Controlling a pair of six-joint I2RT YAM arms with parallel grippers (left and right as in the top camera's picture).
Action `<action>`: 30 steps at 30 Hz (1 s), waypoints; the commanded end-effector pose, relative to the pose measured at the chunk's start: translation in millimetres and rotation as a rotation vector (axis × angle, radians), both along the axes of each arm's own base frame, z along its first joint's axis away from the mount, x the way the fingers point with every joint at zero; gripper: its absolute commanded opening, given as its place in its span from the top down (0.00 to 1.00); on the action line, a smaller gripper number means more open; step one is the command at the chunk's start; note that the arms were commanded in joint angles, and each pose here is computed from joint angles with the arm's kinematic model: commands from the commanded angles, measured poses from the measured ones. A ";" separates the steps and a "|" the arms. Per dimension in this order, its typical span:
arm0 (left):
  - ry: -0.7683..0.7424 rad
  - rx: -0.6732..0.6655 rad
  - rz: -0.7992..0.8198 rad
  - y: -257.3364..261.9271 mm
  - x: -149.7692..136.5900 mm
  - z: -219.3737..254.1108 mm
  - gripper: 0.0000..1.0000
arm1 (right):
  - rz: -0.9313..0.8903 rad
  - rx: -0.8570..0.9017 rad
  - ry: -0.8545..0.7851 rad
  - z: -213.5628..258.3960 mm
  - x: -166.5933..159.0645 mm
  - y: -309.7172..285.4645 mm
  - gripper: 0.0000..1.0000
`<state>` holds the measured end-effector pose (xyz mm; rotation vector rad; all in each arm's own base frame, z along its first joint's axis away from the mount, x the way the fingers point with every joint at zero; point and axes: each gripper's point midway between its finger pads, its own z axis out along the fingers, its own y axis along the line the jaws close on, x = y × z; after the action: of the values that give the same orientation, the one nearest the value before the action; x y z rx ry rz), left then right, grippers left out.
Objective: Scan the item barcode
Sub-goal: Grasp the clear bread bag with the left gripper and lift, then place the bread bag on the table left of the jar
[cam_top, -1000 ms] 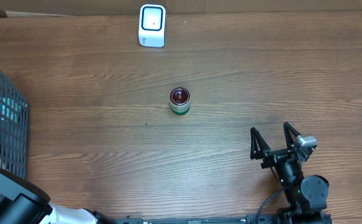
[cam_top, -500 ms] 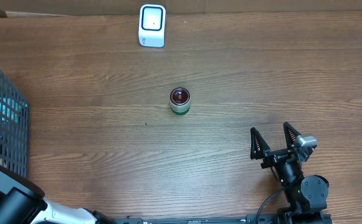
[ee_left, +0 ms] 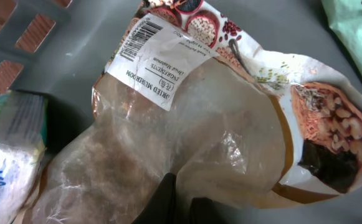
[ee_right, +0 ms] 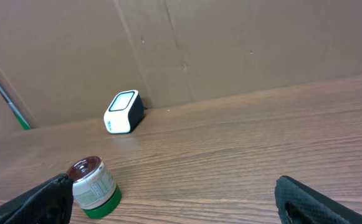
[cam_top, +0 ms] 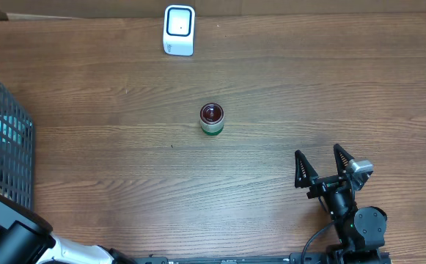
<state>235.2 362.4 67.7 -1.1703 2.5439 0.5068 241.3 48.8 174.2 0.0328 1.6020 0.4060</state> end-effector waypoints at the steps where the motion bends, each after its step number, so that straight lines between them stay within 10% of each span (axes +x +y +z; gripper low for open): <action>1: -0.093 0.085 0.045 7.9 7.0 52.1 0.96 | -0.006 -0.004 -0.006 -1.6 0.1 -0.6 0.00; 18: -0.939 0.377 0.033 -81.1 31.9 374.0 0.96 | -0.006 -0.004 -0.006 -1.6 0.1 -0.6 0.00; 24: -1.069 0.189 -0.181 -182.9 48.6 396.6 0.96 | -0.006 -0.004 -0.006 -1.6 0.1 -0.6 0.00; 30: -0.853 -0.105 -0.383 -275.0 71.9 326.2 0.96 | -0.006 -0.004 -0.006 -1.6 0.1 -0.6 0.00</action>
<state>292.9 125.9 418.3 -0.7397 1.8360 -0.0704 241.3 48.8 174.2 0.0325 1.6019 0.4057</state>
